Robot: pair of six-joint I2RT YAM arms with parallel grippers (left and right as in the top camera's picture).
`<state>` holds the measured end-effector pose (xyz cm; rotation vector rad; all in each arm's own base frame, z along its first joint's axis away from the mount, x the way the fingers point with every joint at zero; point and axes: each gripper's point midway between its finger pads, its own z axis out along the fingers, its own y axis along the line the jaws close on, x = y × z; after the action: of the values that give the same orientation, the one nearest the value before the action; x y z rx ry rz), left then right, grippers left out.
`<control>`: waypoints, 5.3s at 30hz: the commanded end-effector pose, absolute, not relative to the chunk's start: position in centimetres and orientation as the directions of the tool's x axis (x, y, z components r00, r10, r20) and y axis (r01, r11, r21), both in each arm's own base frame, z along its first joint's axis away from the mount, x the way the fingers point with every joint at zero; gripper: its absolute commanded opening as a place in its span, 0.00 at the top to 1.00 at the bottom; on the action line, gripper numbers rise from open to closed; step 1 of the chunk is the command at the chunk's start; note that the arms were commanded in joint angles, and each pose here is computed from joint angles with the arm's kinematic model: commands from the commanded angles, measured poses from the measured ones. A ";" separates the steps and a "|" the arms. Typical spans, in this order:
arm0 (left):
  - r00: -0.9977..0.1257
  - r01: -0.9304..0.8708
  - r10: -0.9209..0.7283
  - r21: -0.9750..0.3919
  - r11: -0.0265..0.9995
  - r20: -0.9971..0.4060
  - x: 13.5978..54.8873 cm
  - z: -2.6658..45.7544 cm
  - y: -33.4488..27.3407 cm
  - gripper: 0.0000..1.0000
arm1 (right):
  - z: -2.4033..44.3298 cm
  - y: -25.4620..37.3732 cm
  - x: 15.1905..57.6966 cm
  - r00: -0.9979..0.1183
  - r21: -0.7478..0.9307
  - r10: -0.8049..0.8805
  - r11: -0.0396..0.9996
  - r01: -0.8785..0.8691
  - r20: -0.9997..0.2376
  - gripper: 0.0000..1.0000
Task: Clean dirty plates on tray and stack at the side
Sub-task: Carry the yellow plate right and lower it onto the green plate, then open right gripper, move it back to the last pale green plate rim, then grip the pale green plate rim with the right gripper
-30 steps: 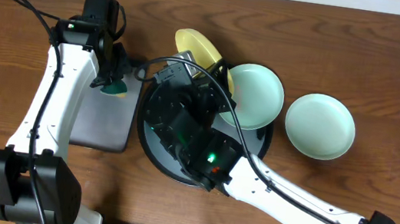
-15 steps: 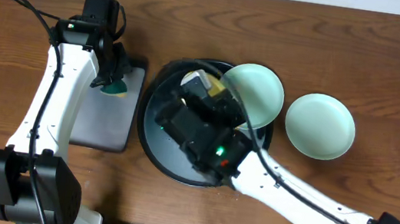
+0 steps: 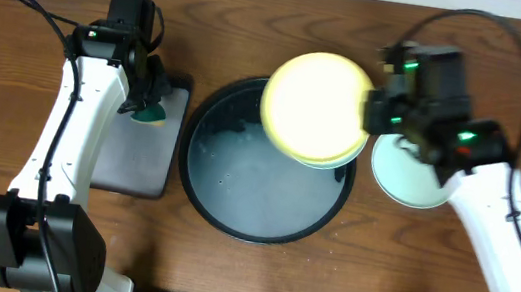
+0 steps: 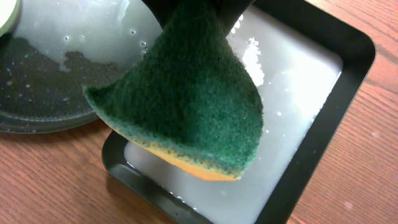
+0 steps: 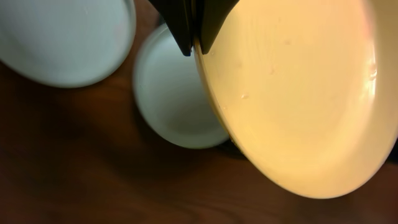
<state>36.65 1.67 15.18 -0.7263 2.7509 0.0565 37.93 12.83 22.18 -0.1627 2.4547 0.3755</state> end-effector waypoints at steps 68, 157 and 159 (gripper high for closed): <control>-0.826 -0.481 -0.467 -0.035 0.876 -0.316 37.3 15.3 1.9 0.92 | 3.7 14.8 44.4 -0.943 0.424 -0.125 0.869 -0.254 -0.308 0.99; -0.908 -0.320 -0.327 -0.070 0.945 -0.262 37.9 12.3 -5.0 0.92 | 0.6 22.1 38.1 -0.945 0.196 -0.237 0.939 -0.283 -0.227 0.99; -0.917 -0.303 -0.310 -0.065 0.951 -0.252 37.5 11.5 -5.7 0.92 | 0.2 22.5 37.9 -0.942 0.201 -0.251 0.934 -0.296 -0.223 0.99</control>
<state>38.53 -4.75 12.97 -0.5148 2.8013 -0.0509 38.72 21.47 1.18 -0.2501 2.8997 0.3345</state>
